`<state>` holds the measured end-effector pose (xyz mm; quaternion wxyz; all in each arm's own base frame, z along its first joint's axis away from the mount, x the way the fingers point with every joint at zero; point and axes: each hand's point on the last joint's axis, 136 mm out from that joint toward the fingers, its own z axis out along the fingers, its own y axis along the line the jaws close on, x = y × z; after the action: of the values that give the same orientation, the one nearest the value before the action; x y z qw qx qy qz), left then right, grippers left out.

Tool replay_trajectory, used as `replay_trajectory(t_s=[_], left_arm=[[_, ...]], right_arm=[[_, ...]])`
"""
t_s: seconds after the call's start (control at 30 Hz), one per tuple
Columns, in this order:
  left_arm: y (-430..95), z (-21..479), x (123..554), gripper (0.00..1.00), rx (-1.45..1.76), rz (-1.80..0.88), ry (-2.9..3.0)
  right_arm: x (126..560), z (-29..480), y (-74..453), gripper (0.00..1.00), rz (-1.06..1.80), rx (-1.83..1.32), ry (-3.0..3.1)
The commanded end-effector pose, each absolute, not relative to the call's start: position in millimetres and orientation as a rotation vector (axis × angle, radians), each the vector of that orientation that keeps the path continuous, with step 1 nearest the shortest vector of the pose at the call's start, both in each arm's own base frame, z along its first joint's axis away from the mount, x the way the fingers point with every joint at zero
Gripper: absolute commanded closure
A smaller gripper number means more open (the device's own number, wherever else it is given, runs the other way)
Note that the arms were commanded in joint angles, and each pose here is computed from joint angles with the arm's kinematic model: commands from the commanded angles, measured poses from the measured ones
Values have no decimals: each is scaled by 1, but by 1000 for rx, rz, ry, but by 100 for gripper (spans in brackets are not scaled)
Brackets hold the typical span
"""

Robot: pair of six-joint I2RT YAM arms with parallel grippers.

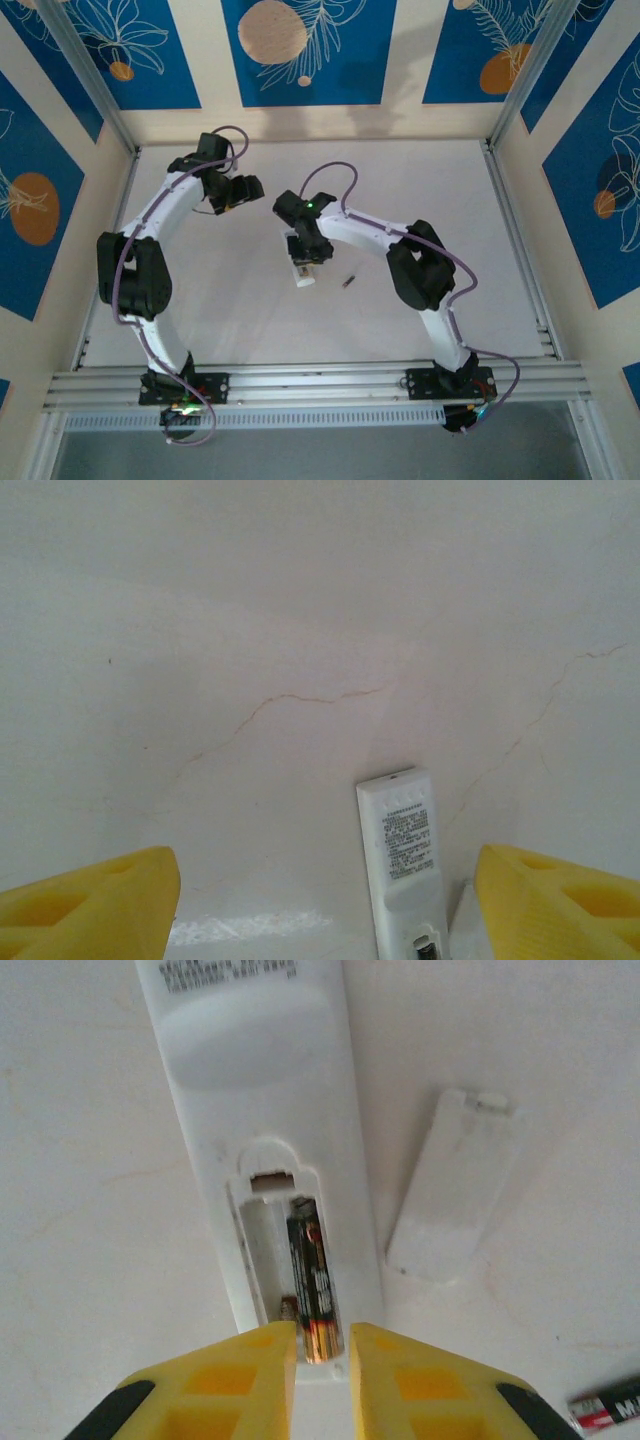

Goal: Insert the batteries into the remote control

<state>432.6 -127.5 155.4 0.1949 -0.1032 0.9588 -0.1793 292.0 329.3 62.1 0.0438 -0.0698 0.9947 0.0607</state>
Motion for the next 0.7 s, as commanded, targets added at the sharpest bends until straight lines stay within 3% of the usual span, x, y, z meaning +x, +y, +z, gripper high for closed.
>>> replay_trajectory(t_s=[0.0, 0.67], left_arm=[[-125, 167, 429, 23, -291, -531, 2666], [-125, 167, 429, 23, -289, -529, 2664]], right_arm=[[283, 68, 324, 78, 154, -235, 3024], [281, 46, 332, 80, 104, -289, 3040]])
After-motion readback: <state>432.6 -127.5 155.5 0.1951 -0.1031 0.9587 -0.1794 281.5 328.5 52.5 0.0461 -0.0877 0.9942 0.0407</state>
